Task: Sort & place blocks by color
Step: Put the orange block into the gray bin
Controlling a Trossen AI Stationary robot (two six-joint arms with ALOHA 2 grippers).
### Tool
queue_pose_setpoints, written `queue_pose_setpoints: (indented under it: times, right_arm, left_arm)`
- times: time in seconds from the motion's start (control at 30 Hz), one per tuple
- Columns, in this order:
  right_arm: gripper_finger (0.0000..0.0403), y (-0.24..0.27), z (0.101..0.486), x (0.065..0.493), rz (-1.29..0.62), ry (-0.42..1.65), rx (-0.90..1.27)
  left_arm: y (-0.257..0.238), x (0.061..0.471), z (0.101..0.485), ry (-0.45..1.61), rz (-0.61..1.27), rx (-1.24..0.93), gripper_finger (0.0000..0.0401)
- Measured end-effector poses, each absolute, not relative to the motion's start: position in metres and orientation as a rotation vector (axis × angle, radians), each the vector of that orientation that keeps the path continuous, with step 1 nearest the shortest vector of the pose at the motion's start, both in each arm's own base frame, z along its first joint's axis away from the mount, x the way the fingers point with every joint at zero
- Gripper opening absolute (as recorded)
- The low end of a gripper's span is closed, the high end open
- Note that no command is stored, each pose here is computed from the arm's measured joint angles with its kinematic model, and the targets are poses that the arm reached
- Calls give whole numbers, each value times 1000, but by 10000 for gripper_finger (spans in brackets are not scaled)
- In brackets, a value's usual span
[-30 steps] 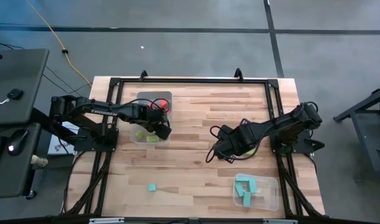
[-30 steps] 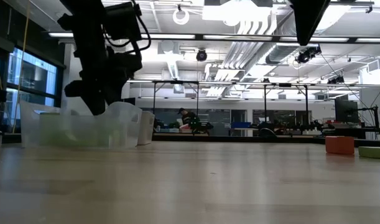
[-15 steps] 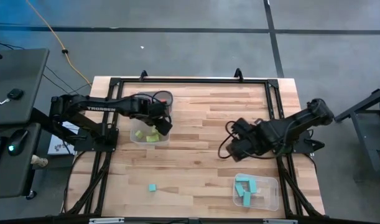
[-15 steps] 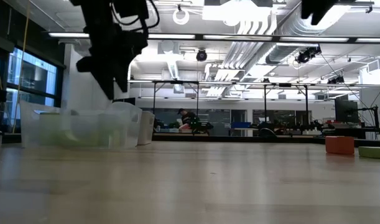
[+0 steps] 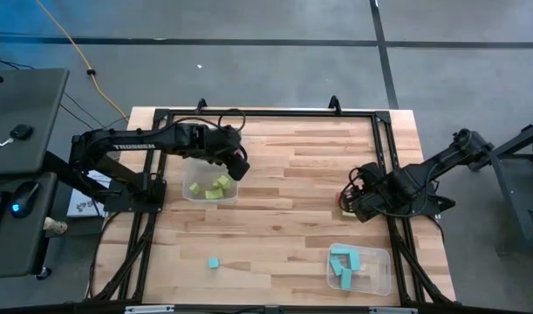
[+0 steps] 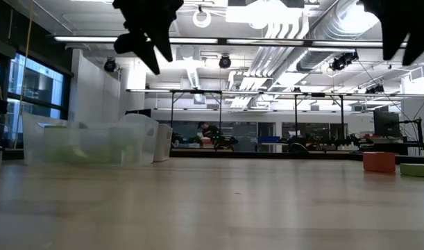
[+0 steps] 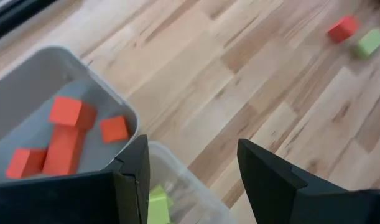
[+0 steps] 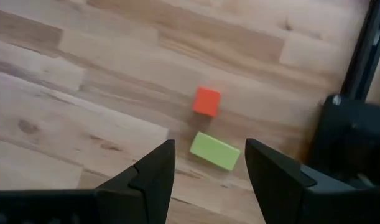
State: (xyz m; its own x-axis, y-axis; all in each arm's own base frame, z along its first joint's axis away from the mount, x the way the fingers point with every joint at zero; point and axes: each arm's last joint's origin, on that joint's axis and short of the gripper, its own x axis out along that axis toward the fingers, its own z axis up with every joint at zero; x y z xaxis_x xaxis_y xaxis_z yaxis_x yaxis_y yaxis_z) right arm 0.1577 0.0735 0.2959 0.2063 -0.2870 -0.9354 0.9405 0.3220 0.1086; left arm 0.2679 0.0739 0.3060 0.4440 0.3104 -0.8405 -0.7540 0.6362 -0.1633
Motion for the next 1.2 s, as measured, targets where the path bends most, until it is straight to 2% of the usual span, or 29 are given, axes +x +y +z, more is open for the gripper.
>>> queue_pose_setpoints:
  times: [0.23,0.53,1.0,1.2]
  right_arm:
    - [186,68,259,148,-1029,986,964]
    - [202,60,216,159,-1025,921,1104]
    - [202,38,194,178,-1053,948,1123]
    - [202,34,181,186,-1118,1023,1123]
  left_arm:
    - [75,271,327,816,680,-557,168]
    - [75,272,331,798,673,-552,168]
    - [75,272,331,798,672,-553,168]
    - [75,272,331,798,672,-553,168]
